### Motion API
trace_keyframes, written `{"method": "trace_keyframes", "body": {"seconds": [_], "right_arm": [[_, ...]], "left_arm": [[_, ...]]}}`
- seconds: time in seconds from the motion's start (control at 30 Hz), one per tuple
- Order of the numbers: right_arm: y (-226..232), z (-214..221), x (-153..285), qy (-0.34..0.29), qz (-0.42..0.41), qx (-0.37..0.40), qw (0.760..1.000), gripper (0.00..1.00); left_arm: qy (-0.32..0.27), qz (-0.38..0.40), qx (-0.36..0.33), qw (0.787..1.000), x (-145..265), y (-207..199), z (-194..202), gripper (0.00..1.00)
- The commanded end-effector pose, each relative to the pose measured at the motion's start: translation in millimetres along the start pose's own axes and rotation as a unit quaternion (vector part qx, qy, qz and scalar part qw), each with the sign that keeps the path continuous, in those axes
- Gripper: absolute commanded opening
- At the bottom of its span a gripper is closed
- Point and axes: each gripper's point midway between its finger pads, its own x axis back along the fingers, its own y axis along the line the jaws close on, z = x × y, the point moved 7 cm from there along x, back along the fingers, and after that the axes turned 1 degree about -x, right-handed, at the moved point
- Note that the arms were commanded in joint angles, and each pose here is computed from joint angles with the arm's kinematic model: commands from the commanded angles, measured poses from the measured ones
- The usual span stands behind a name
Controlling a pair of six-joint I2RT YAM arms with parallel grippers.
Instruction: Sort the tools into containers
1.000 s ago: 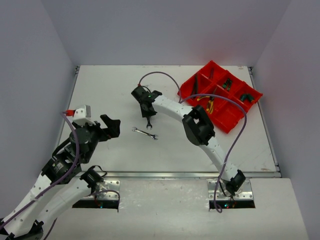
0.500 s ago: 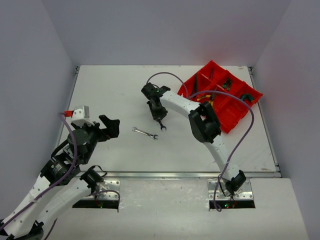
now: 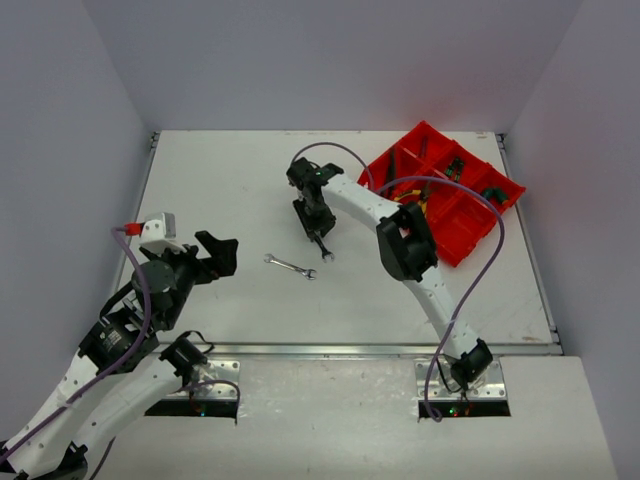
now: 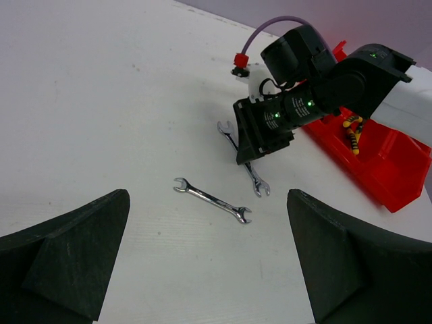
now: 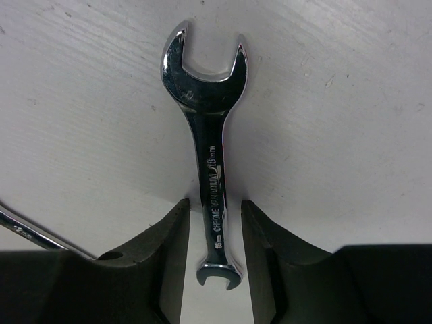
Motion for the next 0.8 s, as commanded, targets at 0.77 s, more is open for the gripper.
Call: {"method": "trace_keyframes", "body": {"seconds": [0.77], "right_arm": [[-10,15,-53,0.047,0.034,0.026,0.998,0.27]], "left_arm": [[-0.015,-0.003,0.004,1.0,-4,-2,-6,1.0]]}}
